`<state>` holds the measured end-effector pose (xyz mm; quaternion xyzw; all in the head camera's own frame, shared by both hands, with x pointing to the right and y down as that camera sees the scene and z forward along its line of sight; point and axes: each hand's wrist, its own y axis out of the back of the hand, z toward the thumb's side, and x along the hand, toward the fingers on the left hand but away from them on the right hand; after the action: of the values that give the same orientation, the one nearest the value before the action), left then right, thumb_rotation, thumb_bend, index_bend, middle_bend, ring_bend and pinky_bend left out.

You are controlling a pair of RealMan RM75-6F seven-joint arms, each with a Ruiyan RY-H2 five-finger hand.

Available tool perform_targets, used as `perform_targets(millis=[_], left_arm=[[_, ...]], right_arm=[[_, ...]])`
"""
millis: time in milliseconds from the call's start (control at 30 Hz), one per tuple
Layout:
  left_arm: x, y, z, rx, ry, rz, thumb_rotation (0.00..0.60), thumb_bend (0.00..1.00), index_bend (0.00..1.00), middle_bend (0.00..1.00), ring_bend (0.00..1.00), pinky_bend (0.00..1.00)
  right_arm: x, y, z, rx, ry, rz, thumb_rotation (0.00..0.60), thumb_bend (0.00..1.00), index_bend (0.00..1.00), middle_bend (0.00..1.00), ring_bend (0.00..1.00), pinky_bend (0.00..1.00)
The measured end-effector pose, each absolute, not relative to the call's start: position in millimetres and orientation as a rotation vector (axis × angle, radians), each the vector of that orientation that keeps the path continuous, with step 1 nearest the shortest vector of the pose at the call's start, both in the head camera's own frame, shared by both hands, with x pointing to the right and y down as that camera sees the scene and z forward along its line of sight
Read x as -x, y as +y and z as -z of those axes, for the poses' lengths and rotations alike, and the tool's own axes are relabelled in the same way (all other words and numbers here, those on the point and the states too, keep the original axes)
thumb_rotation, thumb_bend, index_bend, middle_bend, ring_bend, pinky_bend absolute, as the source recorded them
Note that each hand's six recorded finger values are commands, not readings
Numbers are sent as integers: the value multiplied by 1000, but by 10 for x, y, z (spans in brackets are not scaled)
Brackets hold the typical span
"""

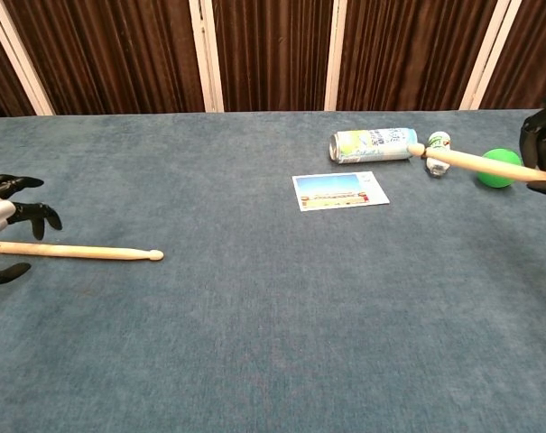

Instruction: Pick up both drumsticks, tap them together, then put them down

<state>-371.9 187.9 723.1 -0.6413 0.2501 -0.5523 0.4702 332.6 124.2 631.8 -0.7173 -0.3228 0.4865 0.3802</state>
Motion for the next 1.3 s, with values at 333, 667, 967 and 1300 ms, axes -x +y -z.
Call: perform_targets(millis=[333, 667, 967, 1300], left_arm=[[3514, 1803, -6728, 1669, 807, 1240, 600, 467, 261, 354, 24, 0], [3507, 1575, -5972, 1632, 956, 1095, 600, 466, 240, 353, 14, 0], [3666, 1563, -5774, 1603, 981, 1106, 600, 465, 240, 354, 14, 0], [3708, 1575, -5754, 1603, 975, 1113, 600, 465, 254, 357, 14, 0]], right_arm=[[-3275, 1360, -6551, 1782, -709, -1280, 600, 418, 674, 634, 519, 11], [-3166, 1480, -6838, 1741, -593, -1296, 600, 419, 675, 634, 519, 11], [-3067, 1595, -7028, 1763, -555, -1314, 600, 419, 674, 634, 519, 11], [-2989, 1636, -7217, 1828, -590, -1394, 600, 419, 667, 634, 519, 11]])
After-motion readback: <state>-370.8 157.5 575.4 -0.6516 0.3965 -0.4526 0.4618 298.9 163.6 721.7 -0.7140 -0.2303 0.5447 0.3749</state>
